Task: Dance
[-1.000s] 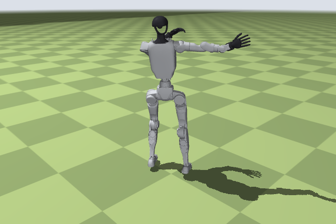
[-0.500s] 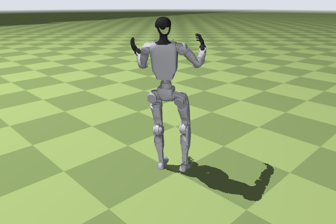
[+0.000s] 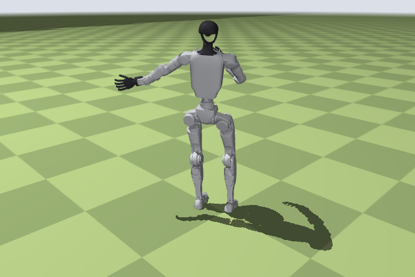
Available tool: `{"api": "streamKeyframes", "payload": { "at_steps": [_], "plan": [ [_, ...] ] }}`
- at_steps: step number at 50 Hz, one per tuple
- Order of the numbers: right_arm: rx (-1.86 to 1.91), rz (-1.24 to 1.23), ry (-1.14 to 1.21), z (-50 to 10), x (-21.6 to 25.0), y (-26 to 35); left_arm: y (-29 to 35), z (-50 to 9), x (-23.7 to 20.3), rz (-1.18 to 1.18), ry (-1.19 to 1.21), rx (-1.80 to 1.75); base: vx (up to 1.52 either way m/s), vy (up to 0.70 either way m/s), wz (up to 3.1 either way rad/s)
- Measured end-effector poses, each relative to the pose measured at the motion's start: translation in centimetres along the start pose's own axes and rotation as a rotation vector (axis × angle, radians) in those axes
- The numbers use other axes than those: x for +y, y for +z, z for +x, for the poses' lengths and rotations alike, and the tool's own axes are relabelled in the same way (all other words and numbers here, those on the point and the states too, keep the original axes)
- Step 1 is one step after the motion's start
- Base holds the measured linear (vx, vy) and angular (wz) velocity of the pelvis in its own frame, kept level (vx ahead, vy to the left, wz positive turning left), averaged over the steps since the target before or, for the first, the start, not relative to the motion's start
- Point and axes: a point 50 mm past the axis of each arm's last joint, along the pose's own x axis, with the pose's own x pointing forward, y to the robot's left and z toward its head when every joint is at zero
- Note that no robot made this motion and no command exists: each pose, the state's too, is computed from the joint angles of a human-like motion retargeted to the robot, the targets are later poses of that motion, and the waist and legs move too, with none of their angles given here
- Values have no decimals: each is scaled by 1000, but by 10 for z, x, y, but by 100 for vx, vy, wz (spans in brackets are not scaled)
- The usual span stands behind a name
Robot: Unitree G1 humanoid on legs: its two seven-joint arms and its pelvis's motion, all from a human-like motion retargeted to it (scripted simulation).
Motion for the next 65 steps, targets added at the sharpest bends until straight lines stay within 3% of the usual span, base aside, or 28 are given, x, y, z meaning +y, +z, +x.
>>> {"api": "streamKeyframes", "payload": {
  "at_steps": [5,9,13,15,18,20,23,26,28,30,33,35,37,40,43,45,47,49,52,55,60,62,65],
  "plan": [
    [158,208,-99,-18,-22,-37,-8,-17,-2,-331,170,-2,0,3,1],
    [213,126,-365,-56,-85,-17,30,-39,-54,-448,28,-112,3,-14,71],
    [99,-313,-750,-117,-154,78,106,-122,-158,-514,-458,-292,6,-27,129],
    [37,-568,-967,-153,-172,132,152,-201,-202,-565,-793,-427,4,-23,90],
    [-47,-847,-1319,-210,-180,192,190,-322,-231,-522,-1404,-564,11,-9,69],
    [-128,-957,-1540,-250,-176,223,185,-400,-228,-472,-1831,-531,20,-3,72],
    [-281,-1011,-1727,-297,-160,253,158,-513,-185,-533,-2478,-285,11,-13,5],
    [-482,-984,-1953,-349,-136,264,117,-610,-101,-663,-2967,325,4,-24,-9],
    [-649,-950,-2088,-382,-116,261,96,-645,-47,-721,-3068,840,1,-24,21],
    [-827,-862,-2269,-422,-91,251,75,-669,2,-713,-2933,1460,0,-19,29],
    [-858,-692,-2527,-472,-52,230,59,-683,35,-643,-2578,1984,1,-7,32],
    [-1019,-561,-2637,-485,-39,213,64,-685,47,-617,-2501,2118,-4,2,21],
    [-1225,-693,-2615,-489,-20,222,80,-675,44,-634,-2598,2072,-6,4,18],
    [-1406,-715,-2550,-489,-15,223,96,-642,6,-693,-2710,1785,0,8,-27],
    [-1308,-823,-2285,-453,-52,232,123,-569,-78,-823,-2640,1133,-9,6,-108],
    [-1113,-794,-2005,-396,-98,238,152,-490,-136,-859,-2428,547,-34,14,-117],
    [-871,-704,-1639,-312,-141,237,178,-394,-180,-782,-2032,66,-34,31,-114],
    [-640,-598,-1302,-220,-160,218,199,-296,-194,-661,-1600,-266,-26,36,-96],
    [-354,-429,-853,-109,-148,168,229,-181,-169,-367,-1031,-702,-18,30,-69],
    [-130,-130,-410,-28,-101,95,247,-103,-126,50,-506,-966,-14,24,-48],
    [140,321,26,12,-6,-16,194,-18,-64,523,69,-795,-9,22,-44],
    [184,493,97,12,23,-45,174,-5,-41,532,217,-676,3,19,-101],
    [195,755,119,6,48,-71,167,-10,-38,302,273,-681,18,10,-77]
  ]
}}
